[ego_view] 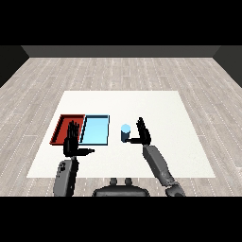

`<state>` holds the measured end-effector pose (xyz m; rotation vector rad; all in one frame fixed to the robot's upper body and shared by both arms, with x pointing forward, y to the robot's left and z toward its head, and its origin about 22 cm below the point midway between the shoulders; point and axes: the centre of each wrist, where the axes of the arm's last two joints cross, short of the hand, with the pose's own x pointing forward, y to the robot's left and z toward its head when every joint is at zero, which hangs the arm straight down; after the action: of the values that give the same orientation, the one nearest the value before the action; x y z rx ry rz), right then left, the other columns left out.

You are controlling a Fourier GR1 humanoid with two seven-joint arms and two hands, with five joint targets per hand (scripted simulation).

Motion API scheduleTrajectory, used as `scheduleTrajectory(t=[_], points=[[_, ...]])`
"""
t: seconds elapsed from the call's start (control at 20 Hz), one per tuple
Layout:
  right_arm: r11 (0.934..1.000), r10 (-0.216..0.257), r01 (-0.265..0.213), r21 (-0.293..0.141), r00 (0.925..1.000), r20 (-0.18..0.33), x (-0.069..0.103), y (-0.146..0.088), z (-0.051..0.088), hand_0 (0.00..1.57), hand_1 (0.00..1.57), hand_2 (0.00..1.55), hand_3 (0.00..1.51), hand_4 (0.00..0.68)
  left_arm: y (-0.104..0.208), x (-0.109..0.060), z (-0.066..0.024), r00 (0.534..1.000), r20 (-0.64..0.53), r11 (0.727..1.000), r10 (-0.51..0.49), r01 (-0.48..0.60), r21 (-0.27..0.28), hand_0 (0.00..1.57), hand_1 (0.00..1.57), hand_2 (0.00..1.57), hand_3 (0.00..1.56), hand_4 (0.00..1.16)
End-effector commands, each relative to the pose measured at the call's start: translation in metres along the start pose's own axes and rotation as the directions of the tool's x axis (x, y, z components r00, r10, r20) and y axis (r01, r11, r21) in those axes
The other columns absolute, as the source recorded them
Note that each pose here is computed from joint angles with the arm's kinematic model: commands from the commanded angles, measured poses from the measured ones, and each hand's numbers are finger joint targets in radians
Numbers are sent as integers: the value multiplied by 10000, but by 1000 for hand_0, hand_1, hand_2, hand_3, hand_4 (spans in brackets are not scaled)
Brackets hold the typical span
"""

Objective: Pick the blue can and put it in the blue box

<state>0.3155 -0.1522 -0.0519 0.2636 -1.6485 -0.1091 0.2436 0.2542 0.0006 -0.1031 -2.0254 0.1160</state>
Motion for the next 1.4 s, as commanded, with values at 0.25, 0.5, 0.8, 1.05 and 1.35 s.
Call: scheduleTrajectory(t=[0.25, 0.5, 0.8, 1.05, 1.35], points=[[9996, -260, 262, 126, 9995, -157, -227, 66, -60, 0, 0, 0, 0, 0, -51, 73, -25, 9997, 171, 9998, -151, 148, 158, 0, 0, 0, 0, 0], [9989, -188, 203, 422, 9992, -347, -61, 145, -174, 0, 0, 0, 0, 0, 94, 120, -62, 10000, 41, 10000, -30, 29, 54, 0, 0, 0, 0, 0], [9977, 35, -6, 674, 9991, -419, -168, 240, -139, 0, 0, 0, 0, 0, 22, 82, 68, 10000, 28, 10000, 7, -7, 0, 0, 0, 0, 0, 0], [9975, -397, 427, 561, 9977, -546, -194, 276, -244, 0, 0, 0, 0, 0, 17, 209, -78, 10000, -54, 10000, -82, 82, -25, 0, 0, 0, 0, 0], [9978, -90, 126, 650, 9985, -547, -166, 301, -329, 0, 0, 0, 0, 0, 54, 198, 10, 9997, 125, 9997, -199, 197, 168, 0, 0, 0, 0, 0]])
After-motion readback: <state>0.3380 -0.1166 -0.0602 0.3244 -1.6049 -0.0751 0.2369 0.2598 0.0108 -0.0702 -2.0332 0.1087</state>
